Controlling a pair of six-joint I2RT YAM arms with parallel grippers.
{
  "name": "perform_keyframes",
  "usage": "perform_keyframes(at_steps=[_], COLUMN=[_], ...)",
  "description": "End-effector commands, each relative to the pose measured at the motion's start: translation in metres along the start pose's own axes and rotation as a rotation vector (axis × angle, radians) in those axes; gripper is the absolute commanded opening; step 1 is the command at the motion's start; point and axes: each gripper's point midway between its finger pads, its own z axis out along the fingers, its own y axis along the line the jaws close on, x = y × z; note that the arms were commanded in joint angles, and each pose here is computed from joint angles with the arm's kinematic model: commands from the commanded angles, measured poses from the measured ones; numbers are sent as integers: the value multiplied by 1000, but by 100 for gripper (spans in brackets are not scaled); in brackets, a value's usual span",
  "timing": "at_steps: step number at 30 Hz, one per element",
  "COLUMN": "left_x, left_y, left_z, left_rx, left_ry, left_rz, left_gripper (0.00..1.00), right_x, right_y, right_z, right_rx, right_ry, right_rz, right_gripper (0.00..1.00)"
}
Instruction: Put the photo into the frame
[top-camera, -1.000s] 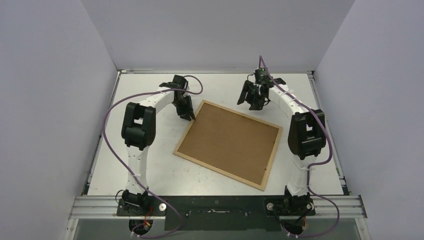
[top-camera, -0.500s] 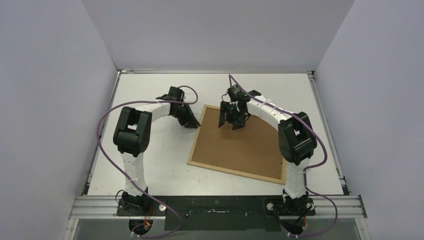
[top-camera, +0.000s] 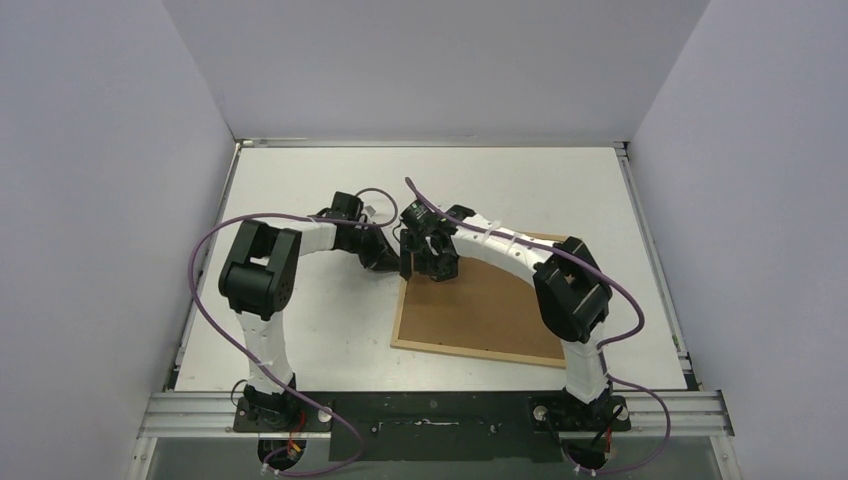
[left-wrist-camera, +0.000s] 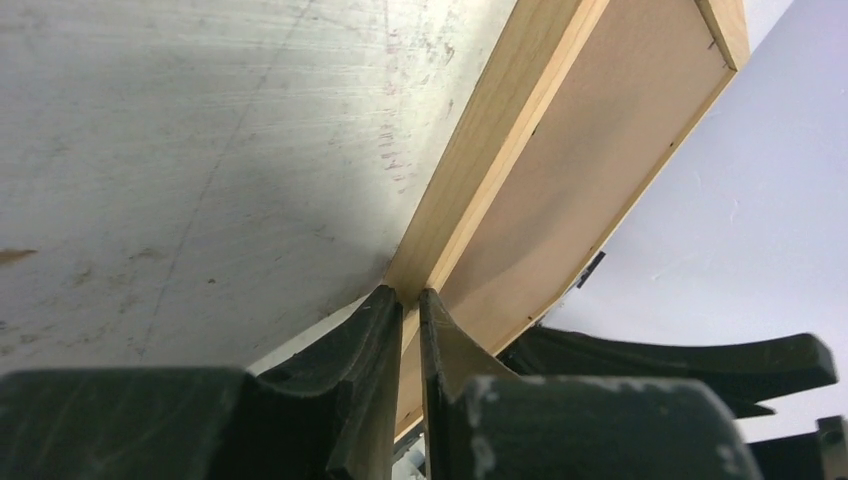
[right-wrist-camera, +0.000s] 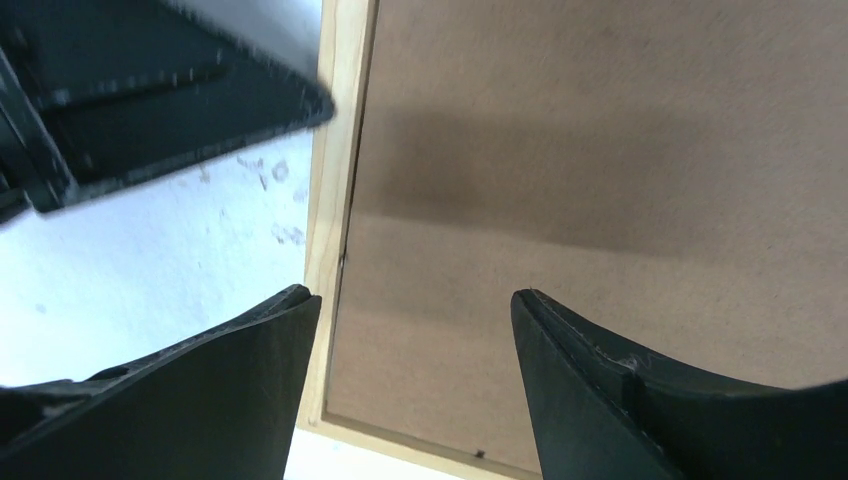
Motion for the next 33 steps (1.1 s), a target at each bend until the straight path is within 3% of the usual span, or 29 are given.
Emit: perform_keyframes(at_steps=[1, 13, 33], left_x=[4, 8, 5], left_y=[24, 46, 44], left_z=[-2, 5, -1], left_rx=[-31, -17, -17], left_ry=[25, 97, 89], left_rz=[-3, 4, 30], left_gripper=[0, 0, 0], right_x=[-27, -2, 28], right_y=[4, -6, -2], right_z=[-1, 20, 43], right_rx=[61, 102, 51], right_ry=[-110, -73, 3], right_rz=[43, 18, -69], right_gripper=[71, 72, 80])
